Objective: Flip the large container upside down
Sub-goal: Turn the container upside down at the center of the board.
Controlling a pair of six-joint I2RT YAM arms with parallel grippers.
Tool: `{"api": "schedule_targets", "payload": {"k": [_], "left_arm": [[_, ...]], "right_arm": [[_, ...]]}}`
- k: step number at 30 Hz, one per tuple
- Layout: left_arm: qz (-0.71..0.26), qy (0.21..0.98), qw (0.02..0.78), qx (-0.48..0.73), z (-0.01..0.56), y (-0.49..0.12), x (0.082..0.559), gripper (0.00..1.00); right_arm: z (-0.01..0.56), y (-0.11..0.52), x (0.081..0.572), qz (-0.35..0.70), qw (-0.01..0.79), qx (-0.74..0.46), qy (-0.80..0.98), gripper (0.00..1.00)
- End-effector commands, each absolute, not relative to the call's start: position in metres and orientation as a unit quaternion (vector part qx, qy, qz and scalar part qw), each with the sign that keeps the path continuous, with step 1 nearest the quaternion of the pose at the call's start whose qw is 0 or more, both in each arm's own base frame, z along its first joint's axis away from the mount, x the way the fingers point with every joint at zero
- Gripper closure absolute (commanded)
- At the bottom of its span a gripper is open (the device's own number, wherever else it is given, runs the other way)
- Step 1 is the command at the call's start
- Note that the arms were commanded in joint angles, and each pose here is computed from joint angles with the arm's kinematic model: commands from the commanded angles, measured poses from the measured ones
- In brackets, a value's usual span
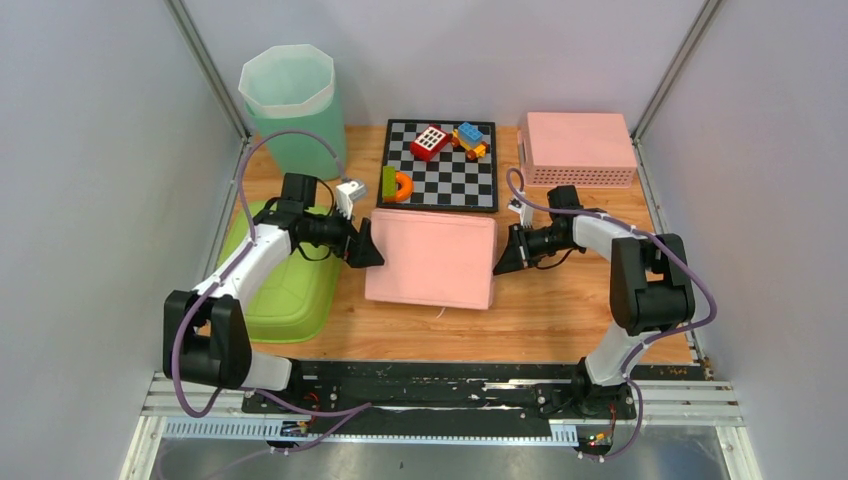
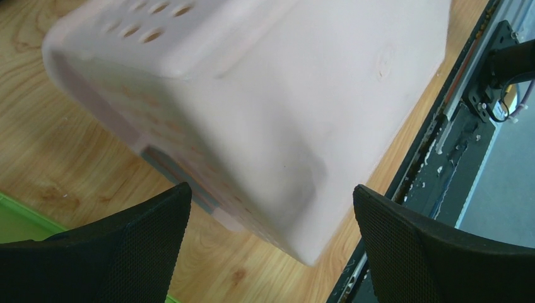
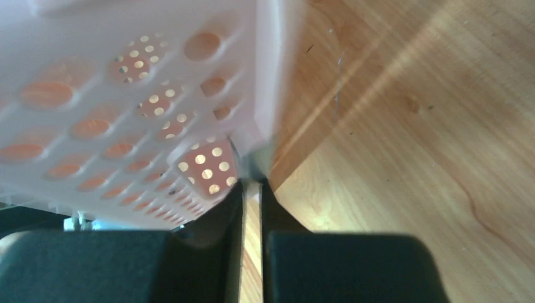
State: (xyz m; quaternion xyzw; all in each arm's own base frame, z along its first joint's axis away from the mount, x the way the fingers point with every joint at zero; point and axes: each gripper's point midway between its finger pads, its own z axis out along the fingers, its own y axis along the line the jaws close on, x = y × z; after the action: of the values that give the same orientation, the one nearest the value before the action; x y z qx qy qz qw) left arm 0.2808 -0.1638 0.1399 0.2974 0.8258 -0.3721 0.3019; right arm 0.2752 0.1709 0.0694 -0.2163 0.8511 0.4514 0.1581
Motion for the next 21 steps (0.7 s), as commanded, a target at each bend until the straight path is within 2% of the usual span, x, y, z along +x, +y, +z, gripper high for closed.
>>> {"api": "schedule_targets", "payload": {"k": [1, 11, 21], "left_arm": [[-0.368, 0.829, 0.295, 0.3, 0.132, -0.167, 0.281, 0.01], [-0.364, 0.83, 0.283, 0.312, 0.126, -0.173, 0.277, 0.03], [-0.354, 0.834, 0.286, 0.312, 0.125, -0.171, 0.279, 0.0]], "right_arm": [[0.071, 0.164, 0.283, 0.44, 0.164, -0.212, 0.857, 0.95], [0.068, 0.164, 0.283, 0.441, 0.156, -0.206, 0.859, 0.95], [0.1, 0.157, 0.291, 0.424, 0.221, -0.232, 0.847, 0.92]]}}
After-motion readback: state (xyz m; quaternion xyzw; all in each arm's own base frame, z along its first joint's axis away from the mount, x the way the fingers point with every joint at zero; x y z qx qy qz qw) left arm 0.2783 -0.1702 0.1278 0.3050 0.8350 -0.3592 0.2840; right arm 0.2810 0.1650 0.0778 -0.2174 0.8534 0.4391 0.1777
